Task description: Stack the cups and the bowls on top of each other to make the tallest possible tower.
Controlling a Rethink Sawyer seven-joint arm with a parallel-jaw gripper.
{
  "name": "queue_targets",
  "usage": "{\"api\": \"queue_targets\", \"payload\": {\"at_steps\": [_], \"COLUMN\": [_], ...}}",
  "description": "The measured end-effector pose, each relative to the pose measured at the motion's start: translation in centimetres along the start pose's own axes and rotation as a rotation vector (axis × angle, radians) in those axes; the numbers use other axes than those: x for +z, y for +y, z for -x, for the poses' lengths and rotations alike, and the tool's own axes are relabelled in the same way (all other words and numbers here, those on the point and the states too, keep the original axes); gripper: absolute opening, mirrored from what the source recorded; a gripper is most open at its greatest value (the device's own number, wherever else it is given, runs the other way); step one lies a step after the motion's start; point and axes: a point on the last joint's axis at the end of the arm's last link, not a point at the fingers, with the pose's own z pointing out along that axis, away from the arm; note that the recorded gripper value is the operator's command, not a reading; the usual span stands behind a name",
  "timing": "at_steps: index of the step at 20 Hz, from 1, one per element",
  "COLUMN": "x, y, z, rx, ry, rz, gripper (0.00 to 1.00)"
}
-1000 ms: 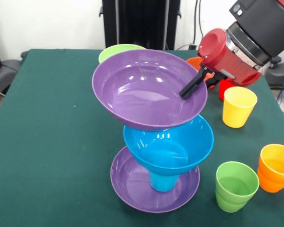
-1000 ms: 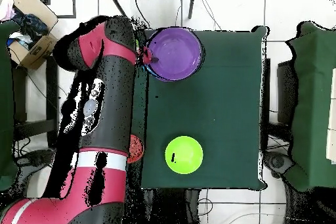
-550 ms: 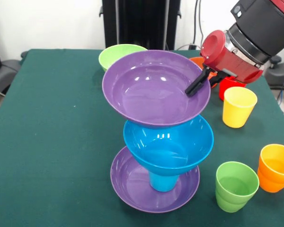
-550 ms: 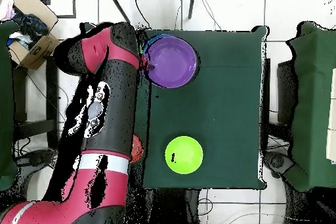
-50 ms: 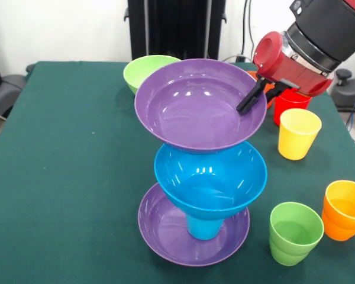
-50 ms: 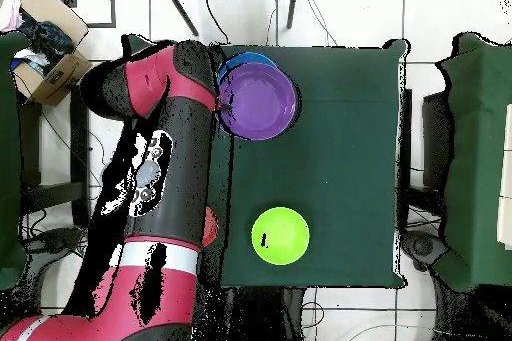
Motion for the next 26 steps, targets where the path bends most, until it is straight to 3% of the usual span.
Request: {"api": "queue_targets", "payload": {"at_steps": [13, 26], "x": [-2.2, -1.9], "y": [-1.1, -0.7], "z": [0.6, 0.5], "rx": [0.019, 0.014], "ry": [-0.039, -0.035], "rz": [0.009, 0.012], "gripper": [0.0, 0.0]}}
